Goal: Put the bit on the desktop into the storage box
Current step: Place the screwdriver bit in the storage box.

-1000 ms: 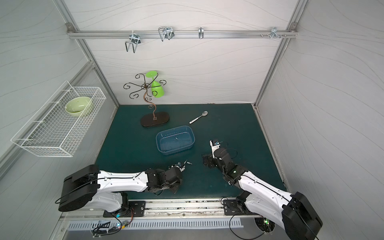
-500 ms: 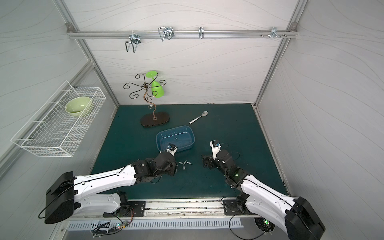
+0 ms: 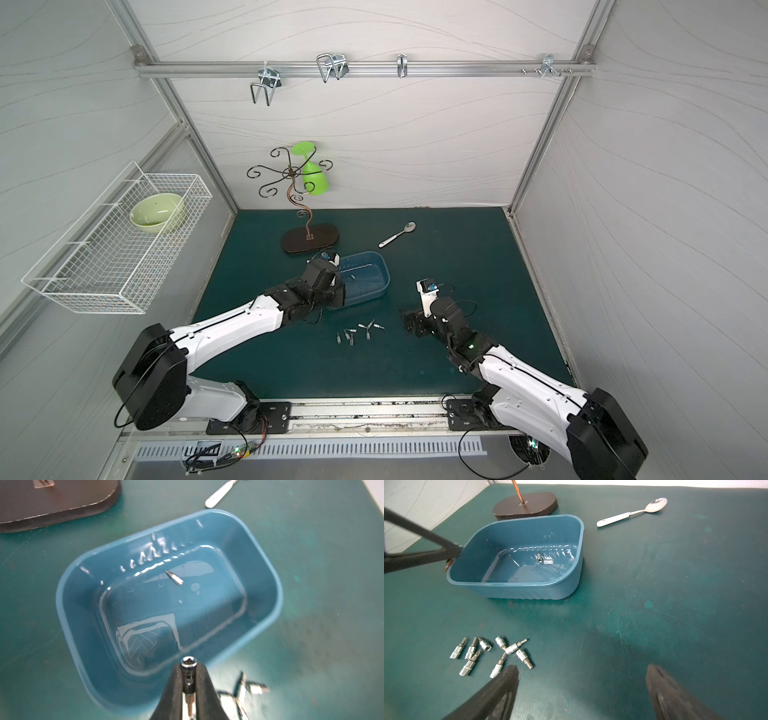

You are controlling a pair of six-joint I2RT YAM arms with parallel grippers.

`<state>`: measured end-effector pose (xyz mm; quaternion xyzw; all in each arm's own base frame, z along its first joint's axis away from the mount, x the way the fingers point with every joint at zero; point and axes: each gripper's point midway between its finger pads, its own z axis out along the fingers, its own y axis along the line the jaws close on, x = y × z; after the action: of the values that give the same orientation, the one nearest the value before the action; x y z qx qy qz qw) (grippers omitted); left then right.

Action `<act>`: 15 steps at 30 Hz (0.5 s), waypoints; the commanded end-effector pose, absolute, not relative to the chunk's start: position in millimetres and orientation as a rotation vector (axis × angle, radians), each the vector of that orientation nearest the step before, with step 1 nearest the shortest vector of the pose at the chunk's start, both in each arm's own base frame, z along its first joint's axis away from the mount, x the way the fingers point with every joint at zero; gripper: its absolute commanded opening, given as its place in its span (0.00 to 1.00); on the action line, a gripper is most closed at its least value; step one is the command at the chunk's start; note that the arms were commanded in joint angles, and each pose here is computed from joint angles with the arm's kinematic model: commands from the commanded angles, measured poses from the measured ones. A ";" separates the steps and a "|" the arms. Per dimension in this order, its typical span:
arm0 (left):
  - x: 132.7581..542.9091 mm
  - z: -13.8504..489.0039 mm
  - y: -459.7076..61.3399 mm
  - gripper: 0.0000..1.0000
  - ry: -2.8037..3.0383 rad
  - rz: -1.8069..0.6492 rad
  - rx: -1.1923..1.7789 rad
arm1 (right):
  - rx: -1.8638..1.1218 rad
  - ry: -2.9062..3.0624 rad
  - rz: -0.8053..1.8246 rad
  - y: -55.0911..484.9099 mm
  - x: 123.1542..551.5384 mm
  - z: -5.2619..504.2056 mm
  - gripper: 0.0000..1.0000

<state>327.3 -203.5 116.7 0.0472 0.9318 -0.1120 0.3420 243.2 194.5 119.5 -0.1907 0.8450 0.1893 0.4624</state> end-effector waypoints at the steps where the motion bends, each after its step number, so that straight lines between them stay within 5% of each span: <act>1: 353.3 128.6 -212.1 0.02 2.372 -0.337 0.113 | -0.498 2.077 0.481 198.8 242.7 123.9 0.99; 8: 366.8 110.2 -204.6 0.11 2.413 -0.311 0.050 | -0.514 2.080 0.495 200.9 240.5 124.0 0.99; 15: 362.7 124.6 -194.0 0.45 2.384 -0.280 0.030 | -0.537 2.096 0.514 206.1 239.2 120.9 0.99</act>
<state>350.3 -191.0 90.8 0.0185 0.9428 -0.0939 0.3194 237.8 200.9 114.4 -0.2094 0.8471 0.2006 0.4453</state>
